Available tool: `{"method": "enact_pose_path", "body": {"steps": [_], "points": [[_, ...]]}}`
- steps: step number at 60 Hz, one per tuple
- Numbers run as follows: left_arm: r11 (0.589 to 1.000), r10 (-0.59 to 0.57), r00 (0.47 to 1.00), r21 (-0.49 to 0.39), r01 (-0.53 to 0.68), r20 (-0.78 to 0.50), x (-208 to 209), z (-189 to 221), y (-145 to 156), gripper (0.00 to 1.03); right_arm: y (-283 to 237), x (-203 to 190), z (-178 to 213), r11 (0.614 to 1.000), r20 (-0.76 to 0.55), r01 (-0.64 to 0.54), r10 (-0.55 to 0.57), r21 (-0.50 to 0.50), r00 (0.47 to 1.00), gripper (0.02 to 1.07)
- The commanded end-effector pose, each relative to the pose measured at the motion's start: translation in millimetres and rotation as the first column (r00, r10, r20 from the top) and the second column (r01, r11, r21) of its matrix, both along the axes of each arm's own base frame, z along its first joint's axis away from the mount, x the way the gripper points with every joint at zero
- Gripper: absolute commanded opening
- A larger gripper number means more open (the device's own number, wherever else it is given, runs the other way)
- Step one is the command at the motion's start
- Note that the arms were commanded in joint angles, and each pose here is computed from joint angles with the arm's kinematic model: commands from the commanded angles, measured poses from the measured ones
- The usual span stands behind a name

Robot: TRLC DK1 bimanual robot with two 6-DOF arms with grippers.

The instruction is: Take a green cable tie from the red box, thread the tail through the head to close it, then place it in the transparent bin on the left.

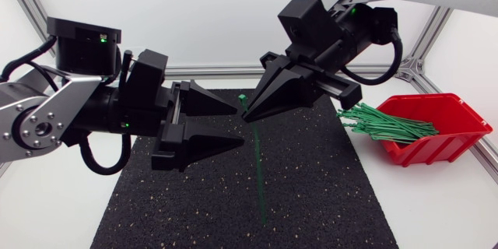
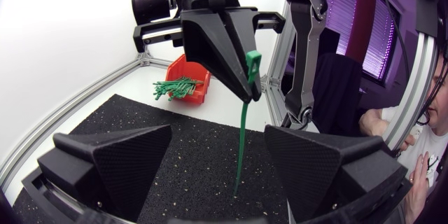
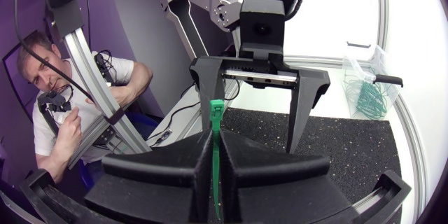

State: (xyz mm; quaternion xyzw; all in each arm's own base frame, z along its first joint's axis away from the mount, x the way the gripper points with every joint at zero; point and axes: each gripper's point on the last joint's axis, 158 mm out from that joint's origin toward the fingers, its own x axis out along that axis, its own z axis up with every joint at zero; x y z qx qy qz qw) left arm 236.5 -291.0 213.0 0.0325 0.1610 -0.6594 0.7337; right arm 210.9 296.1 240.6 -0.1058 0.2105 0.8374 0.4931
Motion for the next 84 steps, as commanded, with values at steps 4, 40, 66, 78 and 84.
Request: {"method": "enact_pose_path", "body": {"steps": [4,40,66,78,84], "points": [[0.998,-0.054,0.998,-0.033,0.054,0.020,-1.3,10.0,-5.8,0.91,6.3,3.2,4.0,0.999,0.007,-0.018,0.018,0.048,1.000,0.07],[0.993,-0.069,0.996,-0.092,0.073,0.049,6.7,18.8,-1.7,0.80,24.7,10.4,9.7,0.982,0.094,-0.078,0.062,0.174,0.994,0.07],[0.988,-0.075,0.993,-0.129,0.087,0.091,8.2,22.6,8.7,0.44,27.2,9.9,6.1,0.981,0.086,-0.083,0.069,0.177,0.994,0.07],[0.986,-0.081,0.992,-0.135,0.094,0.097,6.2,23.7,10.5,0.36,28.7,7.7,8.3,0.979,0.088,-0.088,0.073,0.183,0.993,0.07],[0.986,-0.081,0.992,-0.134,0.094,0.094,5.5,22.5,10.8,0.36,29.0,6.9,9.9,0.978,0.092,-0.090,0.074,0.186,0.993,0.07]]}}
